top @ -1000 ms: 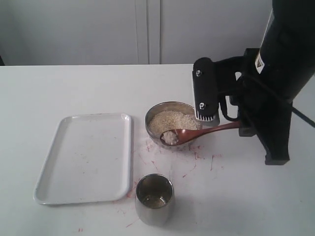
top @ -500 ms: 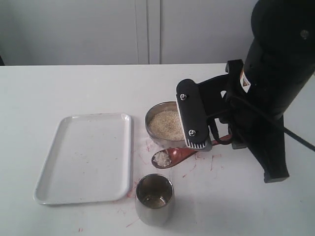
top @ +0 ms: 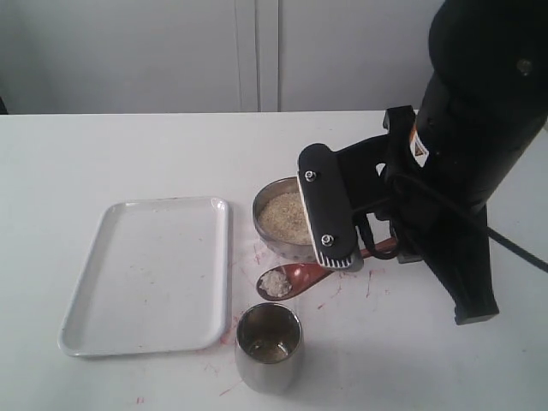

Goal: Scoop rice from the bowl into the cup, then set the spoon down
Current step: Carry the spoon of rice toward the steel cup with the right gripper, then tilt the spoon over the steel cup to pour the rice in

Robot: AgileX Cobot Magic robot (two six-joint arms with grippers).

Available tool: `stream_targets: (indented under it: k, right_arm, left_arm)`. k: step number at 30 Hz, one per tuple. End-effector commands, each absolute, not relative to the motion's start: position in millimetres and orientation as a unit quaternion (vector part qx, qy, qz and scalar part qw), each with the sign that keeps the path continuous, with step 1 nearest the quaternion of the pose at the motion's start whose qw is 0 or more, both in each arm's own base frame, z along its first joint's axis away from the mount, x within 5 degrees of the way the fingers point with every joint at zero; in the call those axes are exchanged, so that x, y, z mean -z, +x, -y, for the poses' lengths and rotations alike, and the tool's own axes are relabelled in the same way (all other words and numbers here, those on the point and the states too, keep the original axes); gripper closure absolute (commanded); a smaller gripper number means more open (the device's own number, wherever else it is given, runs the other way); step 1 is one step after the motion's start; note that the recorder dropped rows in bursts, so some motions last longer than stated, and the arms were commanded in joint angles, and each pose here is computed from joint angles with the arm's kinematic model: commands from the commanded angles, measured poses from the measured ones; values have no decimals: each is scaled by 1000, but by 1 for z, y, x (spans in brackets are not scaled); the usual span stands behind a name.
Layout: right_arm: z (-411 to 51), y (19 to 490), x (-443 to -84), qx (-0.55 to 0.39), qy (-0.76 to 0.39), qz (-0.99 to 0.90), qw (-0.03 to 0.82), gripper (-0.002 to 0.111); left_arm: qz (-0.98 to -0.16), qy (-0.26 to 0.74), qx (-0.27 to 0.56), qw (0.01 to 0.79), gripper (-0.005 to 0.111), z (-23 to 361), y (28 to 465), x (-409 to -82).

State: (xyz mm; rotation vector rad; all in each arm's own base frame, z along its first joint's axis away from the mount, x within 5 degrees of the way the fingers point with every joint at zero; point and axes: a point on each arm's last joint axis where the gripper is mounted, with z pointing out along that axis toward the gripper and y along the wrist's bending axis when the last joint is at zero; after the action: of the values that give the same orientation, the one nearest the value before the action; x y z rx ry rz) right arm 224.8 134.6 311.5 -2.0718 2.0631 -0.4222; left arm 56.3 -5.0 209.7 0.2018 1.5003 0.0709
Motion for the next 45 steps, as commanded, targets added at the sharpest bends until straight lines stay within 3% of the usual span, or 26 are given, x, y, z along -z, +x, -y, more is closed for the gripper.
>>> stream_targets:
  k: [1,27,45]
  right_arm:
    - [-134,223,-312,142,-702,-692,91,108]
    - [-152,222,-287,182,-741,-646,42,108]
    - [-167,215,-293,254,-758,-599,56,108]
  left_arm:
    - [-677,89,-28,730,92,5,56,-211]
    - [-677,89,-28,730,92,5,56,-211]
    - [-677,89,-28,730,92,5,56,-211]
